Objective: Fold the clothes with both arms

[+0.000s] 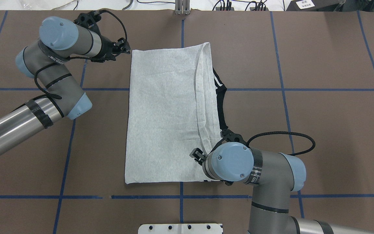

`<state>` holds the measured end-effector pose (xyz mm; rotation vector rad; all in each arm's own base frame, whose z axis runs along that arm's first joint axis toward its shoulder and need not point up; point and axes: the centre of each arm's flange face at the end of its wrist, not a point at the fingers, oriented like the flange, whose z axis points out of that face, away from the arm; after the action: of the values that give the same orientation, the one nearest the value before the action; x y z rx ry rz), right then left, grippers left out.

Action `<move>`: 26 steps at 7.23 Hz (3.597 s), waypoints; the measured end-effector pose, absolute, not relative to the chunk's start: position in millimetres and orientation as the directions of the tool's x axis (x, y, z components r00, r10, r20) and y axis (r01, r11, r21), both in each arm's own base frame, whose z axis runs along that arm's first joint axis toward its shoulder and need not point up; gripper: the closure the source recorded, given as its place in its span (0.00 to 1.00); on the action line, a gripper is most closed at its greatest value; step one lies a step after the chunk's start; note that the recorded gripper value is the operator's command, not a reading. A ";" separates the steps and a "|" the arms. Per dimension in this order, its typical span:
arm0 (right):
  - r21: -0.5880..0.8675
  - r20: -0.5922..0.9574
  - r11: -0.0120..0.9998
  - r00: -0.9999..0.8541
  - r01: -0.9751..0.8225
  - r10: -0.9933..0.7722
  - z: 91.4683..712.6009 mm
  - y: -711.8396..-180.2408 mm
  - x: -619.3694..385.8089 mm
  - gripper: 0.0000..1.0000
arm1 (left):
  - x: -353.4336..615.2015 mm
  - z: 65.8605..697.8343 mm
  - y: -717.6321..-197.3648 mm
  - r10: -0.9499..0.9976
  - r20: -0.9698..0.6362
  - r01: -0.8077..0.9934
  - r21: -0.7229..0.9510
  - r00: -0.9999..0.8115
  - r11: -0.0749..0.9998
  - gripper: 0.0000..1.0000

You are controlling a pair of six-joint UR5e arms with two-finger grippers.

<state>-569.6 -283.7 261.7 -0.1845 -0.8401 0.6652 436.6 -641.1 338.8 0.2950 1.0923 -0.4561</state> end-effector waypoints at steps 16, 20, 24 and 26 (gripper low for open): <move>-0.491 0.601 0.707 0.390 -0.508 0.697 246.1 -289.5 -553.5 1.00 | 410.1 326.8 -609.3 -0.223 -0.924 0.512 -0.036 0.310 0.858 0.32; -0.549 0.573 0.661 0.345 -0.511 0.743 237.0 -271.7 -547.8 1.00 | 403.4 300.6 -451.3 -0.376 -0.917 0.425 -0.291 0.131 0.857 0.31; -0.553 0.563 0.656 0.349 -0.513 0.749 244.0 -266.5 -542.8 1.00 | 468.6 292.6 -300.6 -0.584 -0.788 0.407 -0.476 0.196 0.779 0.32; -0.556 0.565 0.657 0.347 -0.510 0.748 242.0 -265.9 -541.2 1.00 | 499.1 305.0 -257.8 -0.615 -0.748 0.420 -0.488 0.251 0.765 0.32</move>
<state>-541.2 -265.9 242.0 -0.3048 -0.8946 0.8319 499.1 -257.8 305.0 -0.2038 1.1124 -0.7107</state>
